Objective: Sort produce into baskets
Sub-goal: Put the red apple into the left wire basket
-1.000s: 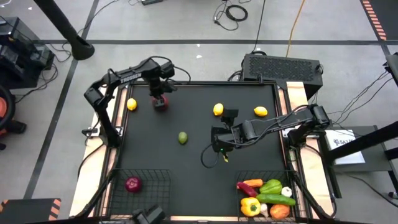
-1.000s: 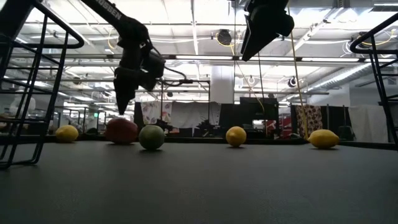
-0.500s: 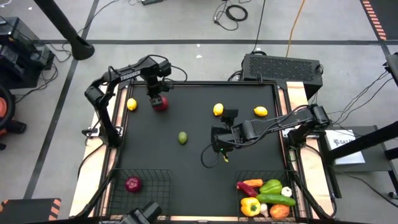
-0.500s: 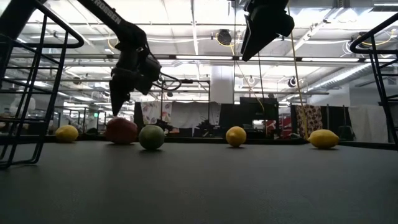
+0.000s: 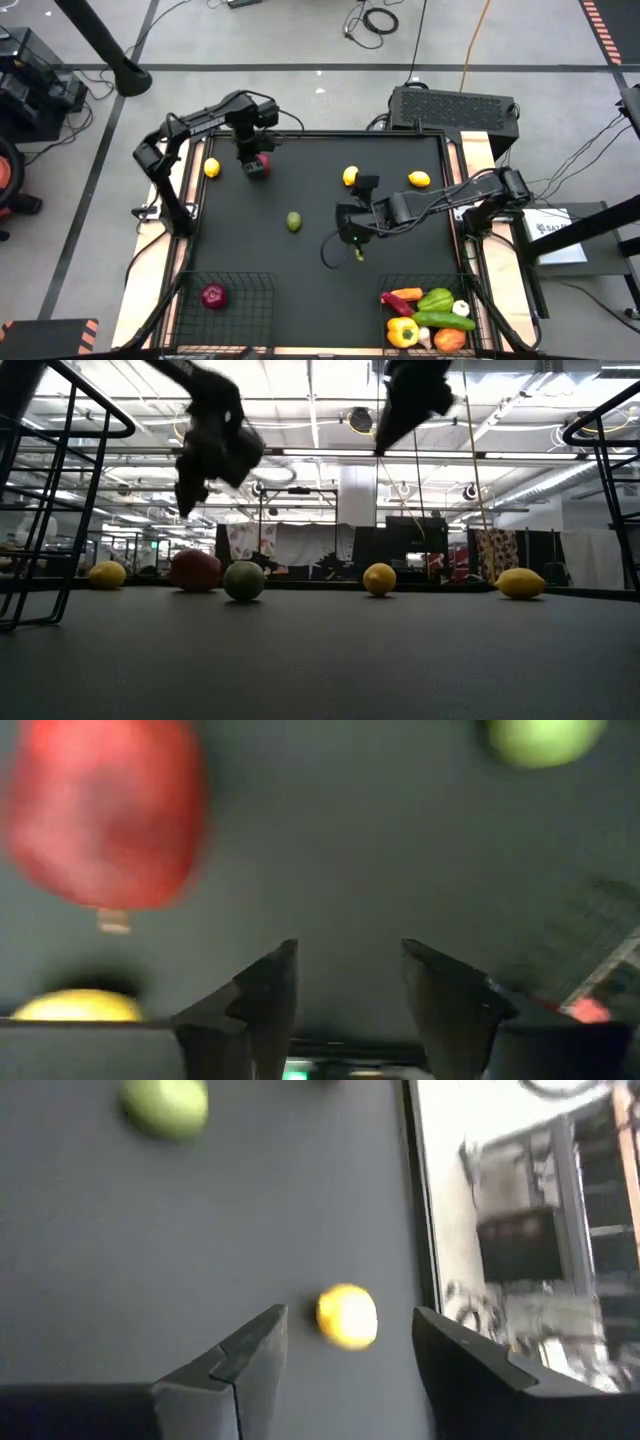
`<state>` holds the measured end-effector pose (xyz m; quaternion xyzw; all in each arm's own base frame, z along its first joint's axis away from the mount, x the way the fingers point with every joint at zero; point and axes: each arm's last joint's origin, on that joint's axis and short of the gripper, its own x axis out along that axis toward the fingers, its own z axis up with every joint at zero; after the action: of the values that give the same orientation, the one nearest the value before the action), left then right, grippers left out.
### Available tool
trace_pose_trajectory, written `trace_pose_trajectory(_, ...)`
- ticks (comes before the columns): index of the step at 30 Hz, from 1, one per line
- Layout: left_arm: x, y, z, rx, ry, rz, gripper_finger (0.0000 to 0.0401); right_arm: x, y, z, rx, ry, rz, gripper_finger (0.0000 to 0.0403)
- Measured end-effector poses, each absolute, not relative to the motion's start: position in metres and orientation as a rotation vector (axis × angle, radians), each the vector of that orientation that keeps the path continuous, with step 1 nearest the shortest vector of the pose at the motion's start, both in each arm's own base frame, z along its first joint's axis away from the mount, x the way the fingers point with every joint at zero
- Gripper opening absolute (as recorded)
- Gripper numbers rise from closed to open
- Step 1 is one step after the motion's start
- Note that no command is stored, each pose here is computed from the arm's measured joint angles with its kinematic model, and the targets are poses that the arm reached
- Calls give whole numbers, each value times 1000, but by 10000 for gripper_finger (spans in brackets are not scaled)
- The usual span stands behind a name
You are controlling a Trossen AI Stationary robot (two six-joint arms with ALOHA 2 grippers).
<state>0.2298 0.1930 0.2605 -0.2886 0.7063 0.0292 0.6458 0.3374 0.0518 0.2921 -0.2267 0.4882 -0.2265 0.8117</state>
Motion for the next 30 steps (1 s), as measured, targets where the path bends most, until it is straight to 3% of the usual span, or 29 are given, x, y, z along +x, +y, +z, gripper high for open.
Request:
trace_pose_trajectory(6, 222, 118, 329, -510, 1426, 106, 182, 370, 26, 278, -505, 779, -408, 205)
trace_pose_trajectory(14, 169, 18, 407, -334, 918, 339, 182, 389, -50, 288, -336, 387, -369, 205)
trace_pose_trajectory(19, 155, -14, 420, -269, 755, 372, 182, 390, -74, 302, -370, 221, -332, 205)
trace_pose_trajectory(24, 176, -37, 417, -163, 686, 405, 182, 400, -119, 309, -322, 153, -297, 205)
trace_pose_trajectory(30, 192, -56, 408, -45, 625, 556, 182, 433, -162, 283, -219, 168, -218, 205)
